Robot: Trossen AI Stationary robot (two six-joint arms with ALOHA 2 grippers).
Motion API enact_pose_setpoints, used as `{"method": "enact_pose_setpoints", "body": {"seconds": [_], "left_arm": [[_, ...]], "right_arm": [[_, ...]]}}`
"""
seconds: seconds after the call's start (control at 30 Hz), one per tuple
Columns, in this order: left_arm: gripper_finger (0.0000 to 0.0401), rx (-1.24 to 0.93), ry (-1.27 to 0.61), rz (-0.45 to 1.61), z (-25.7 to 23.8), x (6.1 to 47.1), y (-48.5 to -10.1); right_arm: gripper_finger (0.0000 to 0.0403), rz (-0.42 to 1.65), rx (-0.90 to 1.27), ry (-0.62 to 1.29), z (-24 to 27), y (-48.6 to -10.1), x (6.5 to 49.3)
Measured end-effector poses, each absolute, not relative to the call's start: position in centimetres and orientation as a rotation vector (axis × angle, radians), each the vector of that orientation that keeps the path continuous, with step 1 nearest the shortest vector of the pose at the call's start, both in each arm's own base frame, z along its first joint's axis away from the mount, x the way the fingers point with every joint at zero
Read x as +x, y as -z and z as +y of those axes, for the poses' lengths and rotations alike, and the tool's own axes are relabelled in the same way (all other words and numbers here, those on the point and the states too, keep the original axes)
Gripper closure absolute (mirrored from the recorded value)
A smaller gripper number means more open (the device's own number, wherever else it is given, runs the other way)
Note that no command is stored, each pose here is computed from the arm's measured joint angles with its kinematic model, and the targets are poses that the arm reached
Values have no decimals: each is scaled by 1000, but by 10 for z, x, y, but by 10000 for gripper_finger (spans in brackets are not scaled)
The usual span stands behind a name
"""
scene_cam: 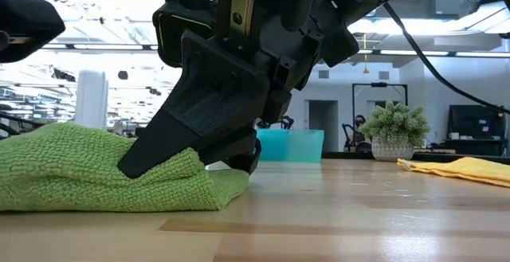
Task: Roll microfiber towels into tight, uniform cylinder then place into a basket
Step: Roll the green towel
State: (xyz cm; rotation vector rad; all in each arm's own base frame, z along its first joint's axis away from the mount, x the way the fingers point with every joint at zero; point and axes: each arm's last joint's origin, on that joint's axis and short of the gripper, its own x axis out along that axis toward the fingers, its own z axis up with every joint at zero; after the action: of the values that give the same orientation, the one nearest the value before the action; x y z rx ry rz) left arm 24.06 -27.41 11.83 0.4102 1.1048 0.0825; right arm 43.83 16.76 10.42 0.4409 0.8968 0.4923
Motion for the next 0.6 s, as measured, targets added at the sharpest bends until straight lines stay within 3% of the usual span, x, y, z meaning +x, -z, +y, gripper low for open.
{"method": "enact_pose_setpoints", "body": {"seconds": [0.23,0.47,0.6], "left_arm": [[276,335,-174,1130,-273,243,-117],[383,309,-140,1134,-277,242,-135],[385,291,-142,1126,-275,244,-140]], "right_arm": [[369,908,444,-509,169,-104,437],[365,878,336,-566,172,-104,436],[349,871,288,-592,175,-104,434]]}}
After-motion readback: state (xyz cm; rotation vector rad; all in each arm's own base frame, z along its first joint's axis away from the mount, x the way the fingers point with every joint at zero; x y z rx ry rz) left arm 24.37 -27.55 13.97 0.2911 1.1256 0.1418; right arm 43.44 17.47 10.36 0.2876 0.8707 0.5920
